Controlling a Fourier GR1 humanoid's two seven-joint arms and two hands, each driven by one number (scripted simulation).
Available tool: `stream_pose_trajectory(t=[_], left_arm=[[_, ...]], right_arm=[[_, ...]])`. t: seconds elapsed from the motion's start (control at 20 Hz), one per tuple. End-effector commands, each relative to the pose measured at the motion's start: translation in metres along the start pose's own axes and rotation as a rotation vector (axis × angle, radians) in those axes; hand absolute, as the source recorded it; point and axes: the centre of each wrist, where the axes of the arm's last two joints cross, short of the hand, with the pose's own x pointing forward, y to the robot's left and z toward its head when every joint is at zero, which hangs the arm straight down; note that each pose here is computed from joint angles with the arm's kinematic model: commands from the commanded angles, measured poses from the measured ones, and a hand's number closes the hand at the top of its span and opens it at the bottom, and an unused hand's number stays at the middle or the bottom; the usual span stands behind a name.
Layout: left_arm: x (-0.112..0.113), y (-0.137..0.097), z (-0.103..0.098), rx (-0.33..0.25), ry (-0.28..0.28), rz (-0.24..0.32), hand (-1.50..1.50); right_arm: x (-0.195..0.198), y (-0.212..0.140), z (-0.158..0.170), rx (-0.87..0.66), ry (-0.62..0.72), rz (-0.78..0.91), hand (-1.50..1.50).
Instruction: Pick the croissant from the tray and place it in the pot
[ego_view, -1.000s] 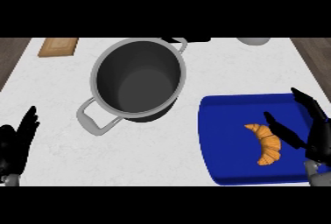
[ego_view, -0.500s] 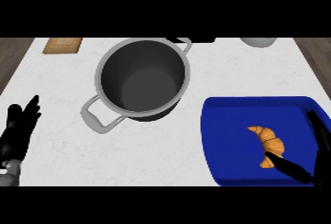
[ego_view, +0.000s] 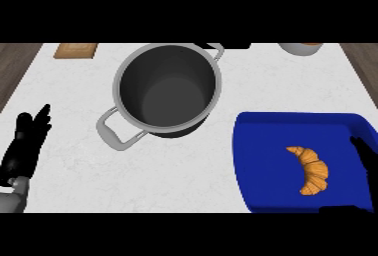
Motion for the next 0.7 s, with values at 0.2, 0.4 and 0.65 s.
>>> stream_pose_trajectory(t=[0.2, 0.4, 0.65], left_arm=[[-0.003, -0.027, 0.014, -0.022, -0.001, -0.012, 0.00], [0.011, -0.005, 0.002, -0.006, -0.011, -0.005, 0.00], [-0.006, -0.021, 0.015, -0.017, 0.012, -0.006, 0.00]], right_arm=[[0.067, -0.030, 0.027, 0.190, 0.143, 0.127, -1.50], [0.069, -0.014, 0.016, 0.190, 0.210, 0.127, -1.50], [0.076, -0.018, -0.003, 0.191, 0.230, 0.099, -1.50]])
